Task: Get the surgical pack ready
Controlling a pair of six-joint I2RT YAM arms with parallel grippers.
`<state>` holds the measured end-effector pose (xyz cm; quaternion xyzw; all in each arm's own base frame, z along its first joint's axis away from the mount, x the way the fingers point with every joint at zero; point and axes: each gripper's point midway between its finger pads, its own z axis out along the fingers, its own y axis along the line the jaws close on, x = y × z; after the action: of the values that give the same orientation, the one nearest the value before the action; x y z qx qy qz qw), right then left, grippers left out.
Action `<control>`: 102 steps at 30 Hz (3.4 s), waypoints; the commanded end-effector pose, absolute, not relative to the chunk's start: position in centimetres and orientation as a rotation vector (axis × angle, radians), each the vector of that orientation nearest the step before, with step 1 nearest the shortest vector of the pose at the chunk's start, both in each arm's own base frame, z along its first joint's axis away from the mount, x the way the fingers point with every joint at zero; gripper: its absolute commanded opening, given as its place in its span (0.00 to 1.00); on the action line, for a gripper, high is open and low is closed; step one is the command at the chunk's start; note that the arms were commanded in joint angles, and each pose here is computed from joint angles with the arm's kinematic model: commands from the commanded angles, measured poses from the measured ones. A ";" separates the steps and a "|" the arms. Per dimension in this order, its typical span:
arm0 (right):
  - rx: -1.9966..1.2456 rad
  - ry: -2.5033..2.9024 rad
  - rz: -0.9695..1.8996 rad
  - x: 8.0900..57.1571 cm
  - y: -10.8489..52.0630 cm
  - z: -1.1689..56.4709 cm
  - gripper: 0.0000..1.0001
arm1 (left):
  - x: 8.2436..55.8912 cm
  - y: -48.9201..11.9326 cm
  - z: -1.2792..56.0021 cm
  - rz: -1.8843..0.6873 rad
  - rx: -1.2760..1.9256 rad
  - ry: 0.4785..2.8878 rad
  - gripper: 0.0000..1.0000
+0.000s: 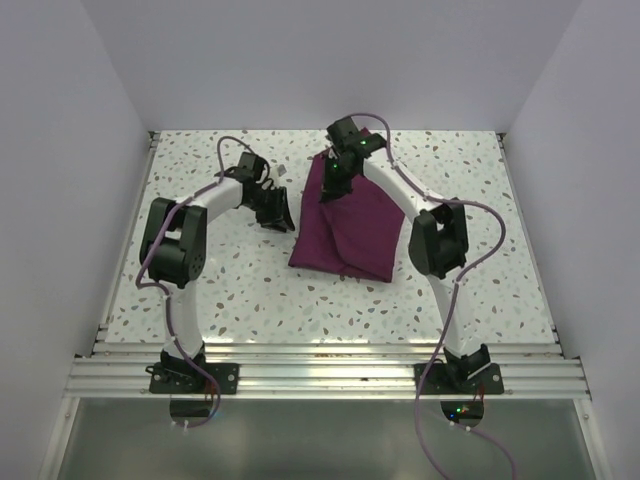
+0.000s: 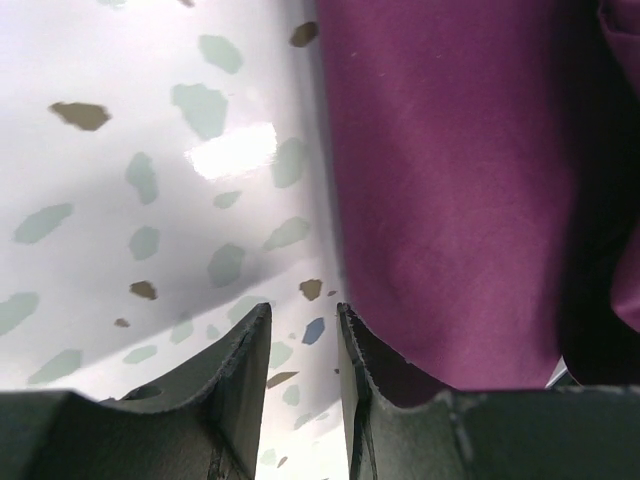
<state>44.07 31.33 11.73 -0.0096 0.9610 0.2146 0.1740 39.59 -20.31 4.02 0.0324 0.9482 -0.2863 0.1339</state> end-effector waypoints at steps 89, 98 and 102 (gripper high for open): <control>0.276 2.445 0.971 49.6 15.5 12.6 0.00 | 51.9 -29.4 11.8 -1.303 0.242 2.219 0.31; 0.341 2.490 0.972 51.6 15.5 7.8 0.00 | 50.4 -30.6 10.1 -1.289 0.281 2.261 0.32; 0.410 2.525 0.941 51.8 14.5 5.3 0.00 | 50.7 -29.8 8.0 -1.249 0.243 2.329 0.31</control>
<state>50.24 15.23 5.41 0.1339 0.9108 0.3417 0.1892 49.89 -30.40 8.93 0.0825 0.8466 -0.4702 0.2352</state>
